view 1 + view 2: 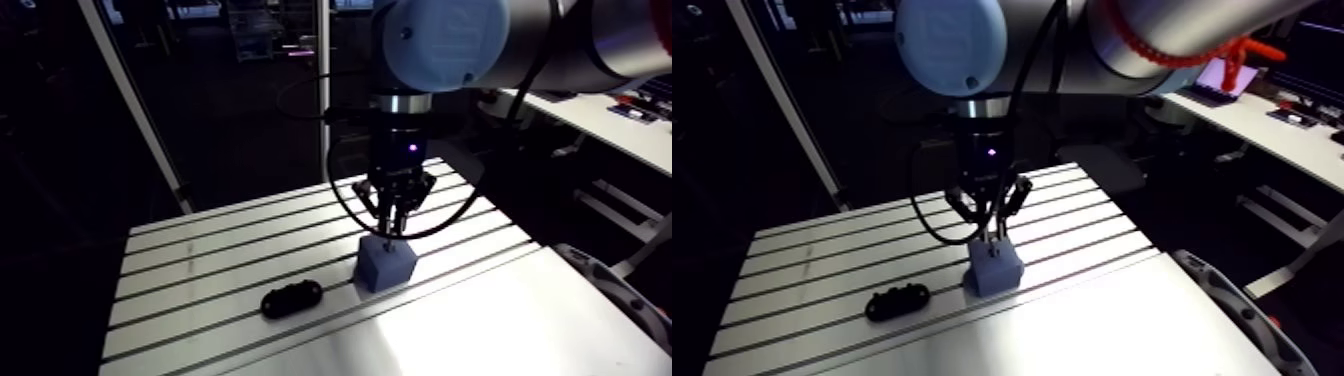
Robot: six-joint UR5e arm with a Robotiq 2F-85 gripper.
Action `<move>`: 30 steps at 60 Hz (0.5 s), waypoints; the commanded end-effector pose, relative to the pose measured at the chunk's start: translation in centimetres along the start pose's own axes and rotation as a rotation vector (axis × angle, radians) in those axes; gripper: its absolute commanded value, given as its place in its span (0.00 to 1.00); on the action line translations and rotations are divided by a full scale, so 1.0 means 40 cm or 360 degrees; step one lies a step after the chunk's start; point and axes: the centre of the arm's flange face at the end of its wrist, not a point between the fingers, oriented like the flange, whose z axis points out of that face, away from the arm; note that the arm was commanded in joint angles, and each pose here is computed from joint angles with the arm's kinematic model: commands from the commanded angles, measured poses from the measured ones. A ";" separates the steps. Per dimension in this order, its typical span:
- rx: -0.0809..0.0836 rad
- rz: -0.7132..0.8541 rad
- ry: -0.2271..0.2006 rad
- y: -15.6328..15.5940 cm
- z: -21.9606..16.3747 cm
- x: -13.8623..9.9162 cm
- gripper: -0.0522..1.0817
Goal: Pick up the M10 bolt and insert it into the hex recess until seated.
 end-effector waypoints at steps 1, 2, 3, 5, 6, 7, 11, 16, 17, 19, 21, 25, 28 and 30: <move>-0.0002 -0.0003 0.0002 -0.001 -0.002 0.004 0.99; -0.0002 -0.0003 0.0002 -0.001 -0.003 0.005 0.99; -0.0002 -0.0003 0.0002 -0.001 -0.003 0.005 0.99; -0.0002 -0.0003 0.0003 -0.001 -0.004 0.005 0.99; -0.0002 -0.0003 0.0003 -0.001 -0.004 0.005 0.99; -0.0002 -0.0003 0.0003 -0.001 -0.004 0.005 0.99; -0.0003 -0.0003 0.0007 -0.001 -0.006 0.006 0.99; -0.0003 -0.0005 0.0004 -0.003 -0.005 0.004 0.99; -0.0003 -0.0005 0.0004 -0.003 -0.005 0.004 0.99; -0.0002 -0.0005 0.0002 -0.003 -0.004 0.005 0.99; -0.0003 -0.0005 0.0004 -0.003 -0.005 0.004 0.99; -0.0003 -0.0005 0.0004 -0.003 -0.005 0.004 0.99; -0.0002 -0.0005 0.0002 -0.004 -0.004 0.003 0.99; -0.0002 -0.0007 0.0000 -0.006 -0.002 0.003 0.99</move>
